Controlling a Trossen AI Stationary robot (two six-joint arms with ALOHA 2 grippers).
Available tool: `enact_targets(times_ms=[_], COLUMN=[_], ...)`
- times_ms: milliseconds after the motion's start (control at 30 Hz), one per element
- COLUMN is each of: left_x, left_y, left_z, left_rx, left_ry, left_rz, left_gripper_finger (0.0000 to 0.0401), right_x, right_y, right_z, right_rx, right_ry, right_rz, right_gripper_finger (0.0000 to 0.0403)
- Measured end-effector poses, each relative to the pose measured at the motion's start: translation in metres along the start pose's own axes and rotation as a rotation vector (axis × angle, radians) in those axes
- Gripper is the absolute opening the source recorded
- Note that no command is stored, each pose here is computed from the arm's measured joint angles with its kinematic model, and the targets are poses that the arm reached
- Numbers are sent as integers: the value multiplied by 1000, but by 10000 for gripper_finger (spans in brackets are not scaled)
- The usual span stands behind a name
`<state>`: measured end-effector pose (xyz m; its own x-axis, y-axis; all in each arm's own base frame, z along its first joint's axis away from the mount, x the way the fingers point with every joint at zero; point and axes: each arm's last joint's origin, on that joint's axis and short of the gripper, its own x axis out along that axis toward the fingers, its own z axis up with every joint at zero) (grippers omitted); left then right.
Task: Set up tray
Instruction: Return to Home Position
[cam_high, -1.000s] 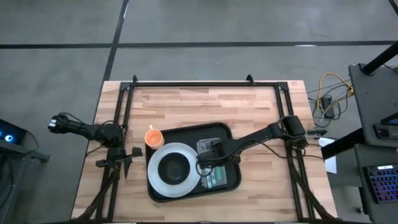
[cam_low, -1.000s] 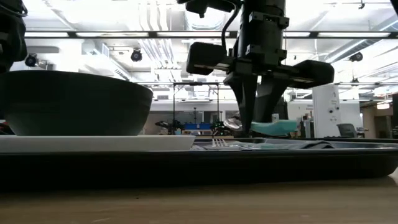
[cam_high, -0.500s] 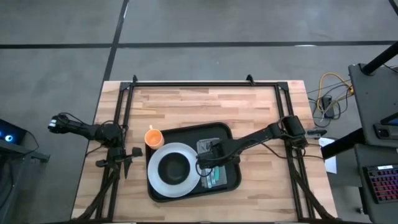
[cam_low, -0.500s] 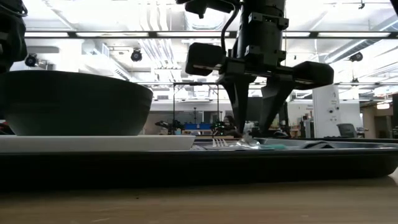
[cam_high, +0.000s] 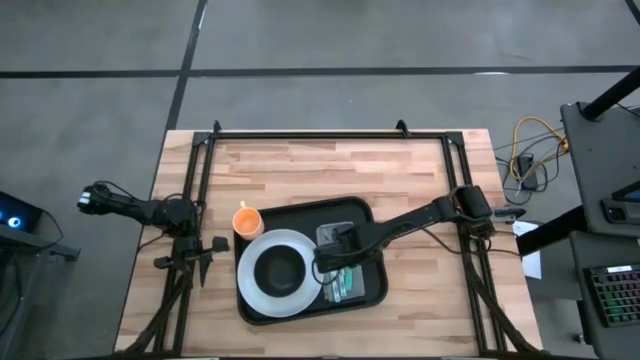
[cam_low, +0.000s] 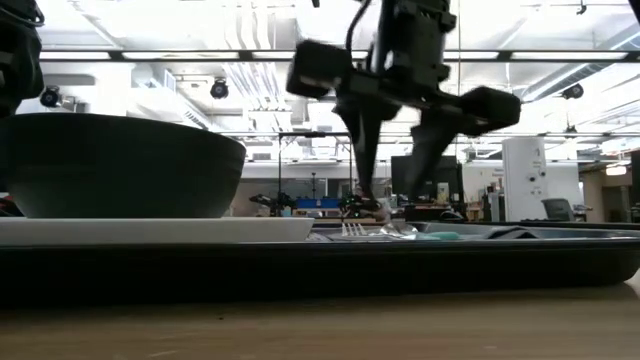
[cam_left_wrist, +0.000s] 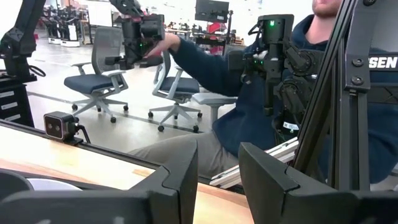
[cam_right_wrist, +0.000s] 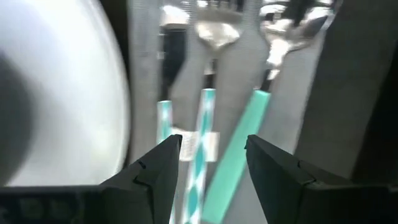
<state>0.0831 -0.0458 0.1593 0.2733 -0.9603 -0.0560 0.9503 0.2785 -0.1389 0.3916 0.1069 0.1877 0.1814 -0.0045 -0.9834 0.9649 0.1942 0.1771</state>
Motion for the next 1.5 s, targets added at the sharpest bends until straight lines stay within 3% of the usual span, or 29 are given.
enact_targets(times_ms=[233, 333, 500, 633, 733, 867, 1033, 1233, 1500], left_x=[0, 0, 0, 0, 0, 0, 0, 0, 0], left_y=[0, 0, 0, 0, 0, 0, 0, 0, 0], left_z=[0, 0, 0, 0, 0, 0, 0, 0, 0], left_rx=[0, 0, 0, 1, 0, 0, 0, 0, 1], left_ry=[0, 0, 0, 0, 0, 0, 0, 0, 0], left_rz=[0, 0, 0, 0, 0, 0, 0, 0, 0], left_gripper_finger=[98, 98, 98, 98, 98, 98, 98, 98, 98], right_x=[-16, -22, -39, -48, -54, -53, -51, -48, -49], right_y=[14, 19, 30, 37, 42, 49, 53, 54, 56], right_z=[0, 1, 5, 5, 5, 5, 5, 5, 6], right_rx=[1, -60, -327, -626, -882, -1054, -1293, -1408, -1447], right_ry=[3, -21, -59, -129, -259, -399, -472, -510, -533], right_rz=[89, 118, 187, 220, 225, 240, 229, 218, 223], right_gripper_finger=[173, 176, 173, 171, 173, 171, 166, 165, 159])
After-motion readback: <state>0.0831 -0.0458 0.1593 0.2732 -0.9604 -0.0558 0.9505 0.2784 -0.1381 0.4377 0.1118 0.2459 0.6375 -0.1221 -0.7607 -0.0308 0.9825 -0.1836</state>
